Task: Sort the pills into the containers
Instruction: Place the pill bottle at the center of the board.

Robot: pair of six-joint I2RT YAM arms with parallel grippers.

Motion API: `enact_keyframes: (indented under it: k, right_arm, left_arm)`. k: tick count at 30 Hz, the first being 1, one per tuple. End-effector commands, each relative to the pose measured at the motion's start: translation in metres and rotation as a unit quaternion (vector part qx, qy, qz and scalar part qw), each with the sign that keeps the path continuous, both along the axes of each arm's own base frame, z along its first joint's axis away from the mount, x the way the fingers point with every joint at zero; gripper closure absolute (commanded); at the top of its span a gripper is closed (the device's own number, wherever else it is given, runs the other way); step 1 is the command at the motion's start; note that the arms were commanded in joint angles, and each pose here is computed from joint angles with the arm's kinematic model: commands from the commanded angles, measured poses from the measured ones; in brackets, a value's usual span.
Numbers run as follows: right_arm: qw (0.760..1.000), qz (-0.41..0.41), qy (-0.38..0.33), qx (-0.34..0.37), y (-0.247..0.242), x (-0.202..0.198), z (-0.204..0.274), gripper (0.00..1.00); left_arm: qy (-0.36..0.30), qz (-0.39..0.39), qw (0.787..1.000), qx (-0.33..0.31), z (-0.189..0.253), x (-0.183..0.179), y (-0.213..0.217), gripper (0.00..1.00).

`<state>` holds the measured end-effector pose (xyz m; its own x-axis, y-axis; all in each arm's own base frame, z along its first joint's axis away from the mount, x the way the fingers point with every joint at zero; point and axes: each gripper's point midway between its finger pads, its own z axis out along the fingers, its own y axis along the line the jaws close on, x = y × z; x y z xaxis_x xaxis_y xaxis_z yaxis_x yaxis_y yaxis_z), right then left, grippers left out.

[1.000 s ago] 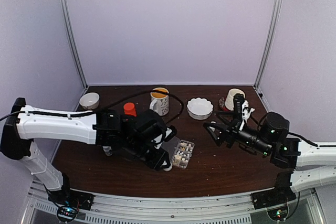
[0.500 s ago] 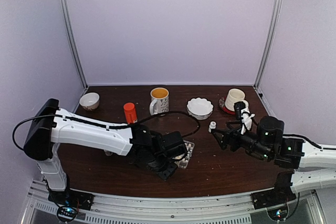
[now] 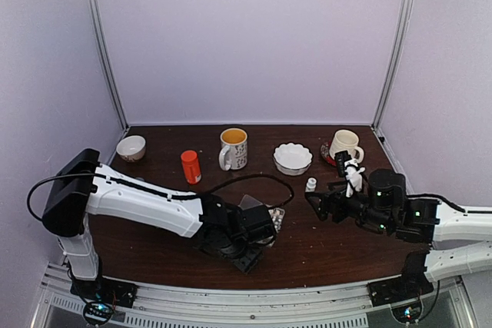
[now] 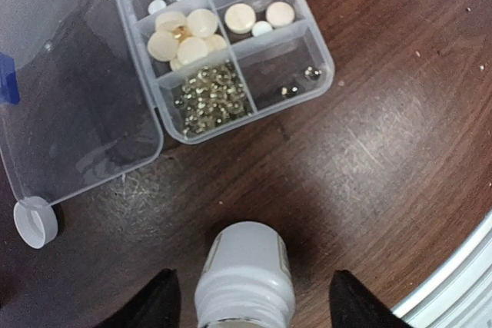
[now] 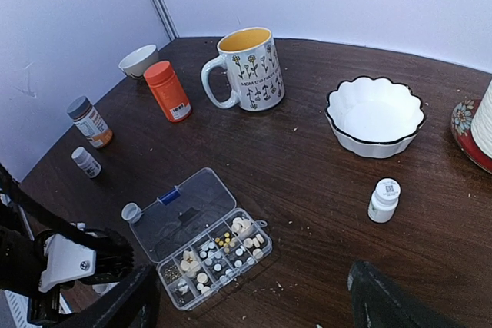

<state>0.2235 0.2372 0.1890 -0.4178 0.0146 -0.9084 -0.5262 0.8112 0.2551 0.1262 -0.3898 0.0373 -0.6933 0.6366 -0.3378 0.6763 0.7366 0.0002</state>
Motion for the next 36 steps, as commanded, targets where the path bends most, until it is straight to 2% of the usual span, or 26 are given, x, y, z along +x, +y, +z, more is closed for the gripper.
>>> enact_keyframes:
  k: [1, 8, 11, 15, 17, 18, 20, 22, 24, 25, 28, 32, 36]
  right_arm:
    - [1.000, -0.002, 0.009, 0.007, 0.004, 0.002, 0.007, 0.12]
    - [0.999, -0.013, 0.052, 0.001, 0.002, 0.001, -0.014, 0.10]
    - [0.995, -0.036, 0.089, 0.002, -0.001, 0.001, -0.024, 0.01]
    - [0.993, -0.052, 0.103, -0.021, -0.002, 0.006, -0.030, 0.00]
    - [0.994, -0.013, 0.101, -0.033, 0.013, 0.004, -0.029, 0.00]
    - [0.994, 0.009, 0.101, -0.039, 0.022, 0.002, -0.028, 0.04]
    - [0.990, 0.069, 0.104, -0.059, 0.044, -0.003, -0.025, 0.27]
    - [0.980, 0.125, 0.122, -0.101, 0.065, -0.007, -0.027, 0.47]
    - [0.962, 0.168, 0.145, -0.159, 0.082, -0.007, -0.037, 0.59]
    - [0.954, 0.185, 0.150, -0.184, 0.089, -0.005, -0.042, 0.63]
    - [0.936, 0.208, 0.147, -0.241, 0.104, 0.007, -0.055, 0.65]
    - [0.923, 0.228, 0.135, -0.279, 0.122, 0.018, -0.062, 0.67]
    - [0.908, 0.242, 0.129, -0.318, 0.137, 0.027, -0.070, 0.75]
  left_arm:
    - [-0.005, 0.000, 1.000, -0.010, 0.009, -0.002, -0.003, 0.23]
    - [-0.034, 0.014, 0.999, -0.027, 0.061, 0.010, 0.010, 0.20]
    - [-0.043, 0.032, 0.998, -0.040, 0.082, 0.021, 0.026, 0.21]
    - [-0.053, 0.067, 0.995, -0.052, 0.099, 0.040, 0.058, 0.25]
    - [-0.057, 0.089, 0.993, -0.053, 0.099, 0.051, 0.076, 0.27]
    - [-0.052, 0.098, 0.993, -0.051, 0.093, 0.056, 0.085, 0.28]
    - [-0.043, 0.113, 0.991, -0.054, 0.082, 0.066, 0.096, 0.30]
    - [-0.042, 0.129, 0.989, -0.061, 0.071, 0.077, 0.104, 0.32]
    - [-0.041, 0.138, 0.988, -0.061, 0.059, 0.085, 0.109, 0.33]
    - [-0.040, 0.141, 0.987, -0.058, 0.054, 0.088, 0.110, 0.34]
    - [-0.046, 0.140, 0.988, -0.050, 0.043, 0.094, 0.109, 0.35]
    - [-0.047, 0.140, 0.988, -0.045, 0.032, 0.100, 0.106, 0.35]
    - [-0.049, 0.146, 0.987, -0.040, 0.026, 0.107, 0.106, 0.35]
